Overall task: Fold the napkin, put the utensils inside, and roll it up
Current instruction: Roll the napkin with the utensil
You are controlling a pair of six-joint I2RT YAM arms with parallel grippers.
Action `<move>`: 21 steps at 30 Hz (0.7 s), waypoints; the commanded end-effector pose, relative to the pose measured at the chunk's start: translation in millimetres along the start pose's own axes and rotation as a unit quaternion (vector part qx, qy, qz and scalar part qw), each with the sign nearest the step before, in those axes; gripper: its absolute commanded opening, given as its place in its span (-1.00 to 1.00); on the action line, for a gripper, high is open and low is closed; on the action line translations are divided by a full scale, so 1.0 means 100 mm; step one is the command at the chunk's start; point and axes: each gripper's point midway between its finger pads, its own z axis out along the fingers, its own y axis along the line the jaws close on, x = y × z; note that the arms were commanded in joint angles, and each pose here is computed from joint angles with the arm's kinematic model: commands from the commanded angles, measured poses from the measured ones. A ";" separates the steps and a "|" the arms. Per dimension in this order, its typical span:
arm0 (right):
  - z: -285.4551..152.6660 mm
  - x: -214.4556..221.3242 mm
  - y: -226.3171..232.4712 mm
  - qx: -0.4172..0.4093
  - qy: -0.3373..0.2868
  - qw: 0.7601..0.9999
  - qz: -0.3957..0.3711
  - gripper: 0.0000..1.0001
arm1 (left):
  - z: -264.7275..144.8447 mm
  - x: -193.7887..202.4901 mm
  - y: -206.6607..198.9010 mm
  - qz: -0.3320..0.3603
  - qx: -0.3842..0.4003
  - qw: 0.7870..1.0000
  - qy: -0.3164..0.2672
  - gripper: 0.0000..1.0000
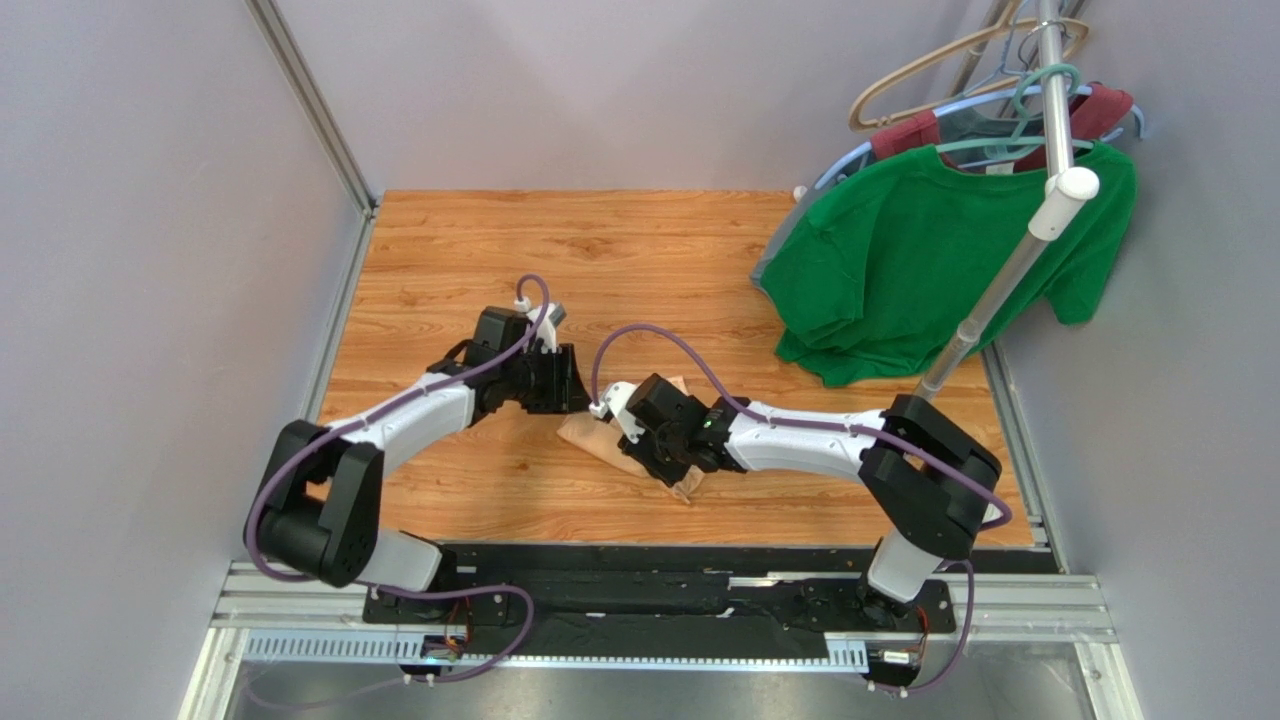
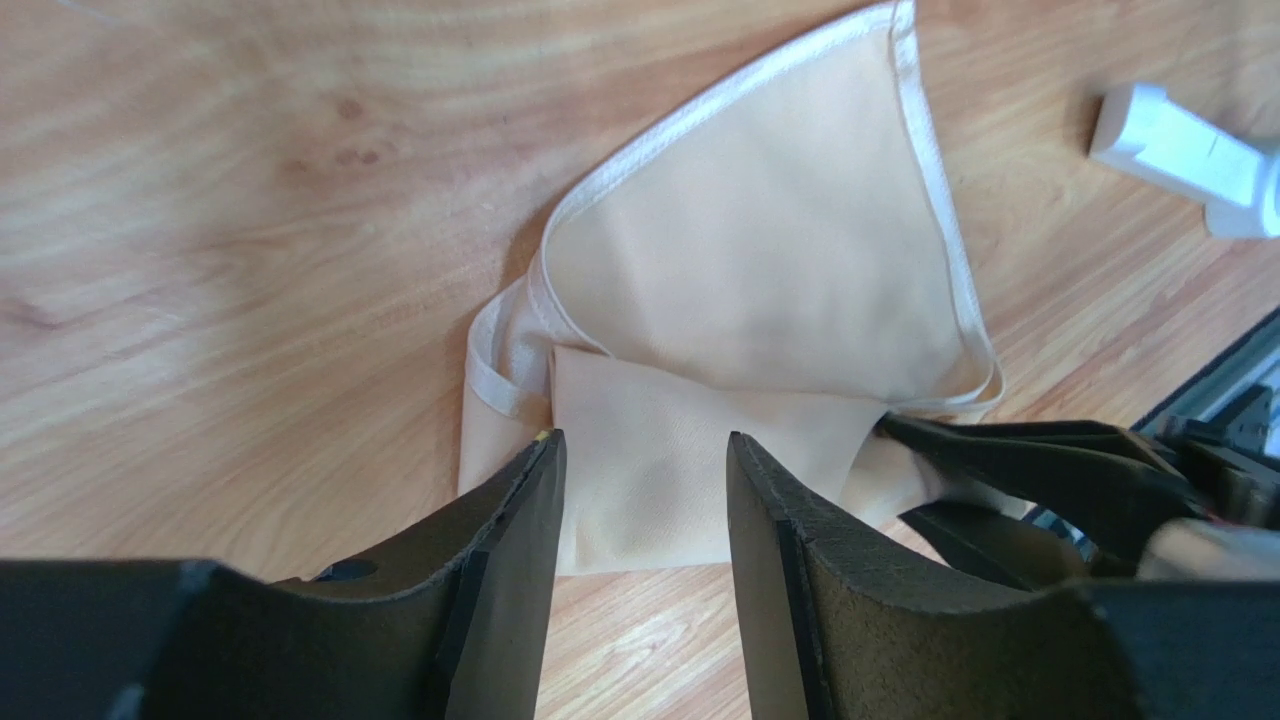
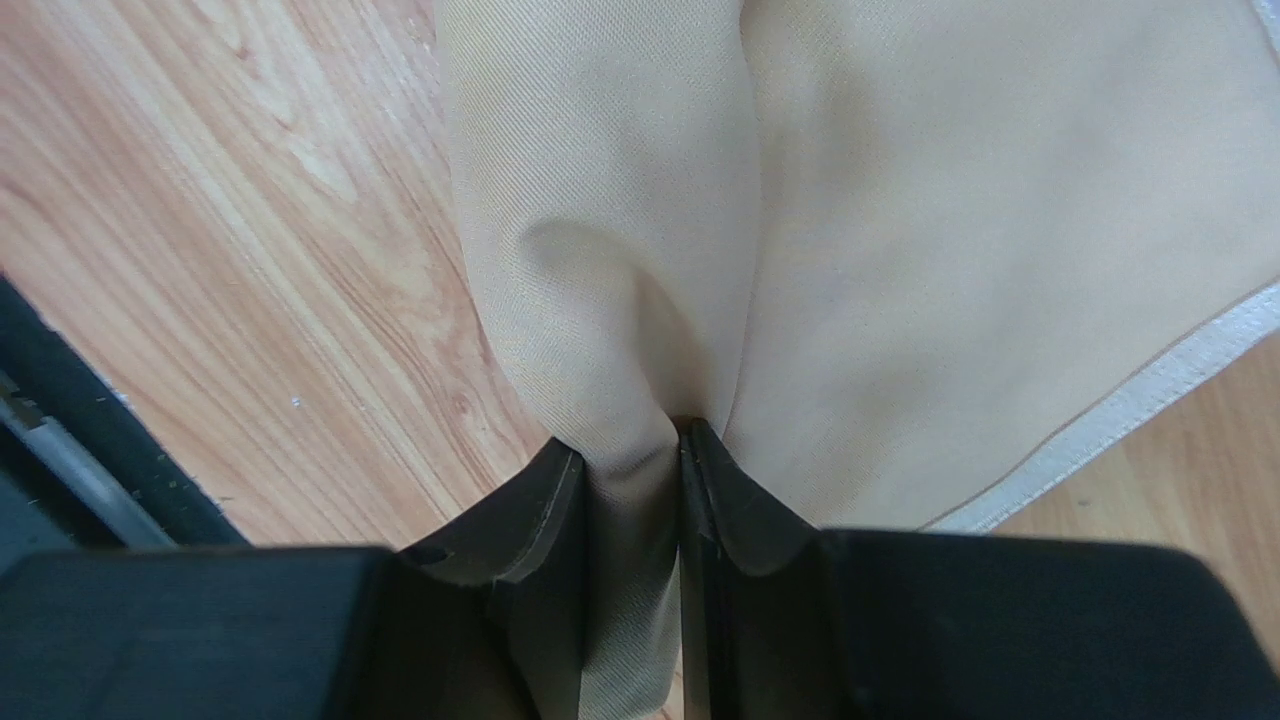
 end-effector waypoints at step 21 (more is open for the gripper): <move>0.21 0.58 0.21 -0.258 0.079 0.945 0.183 -0.72 | -0.48 -0.11 0.04 0.051 0.008 0.975 -0.218 0.07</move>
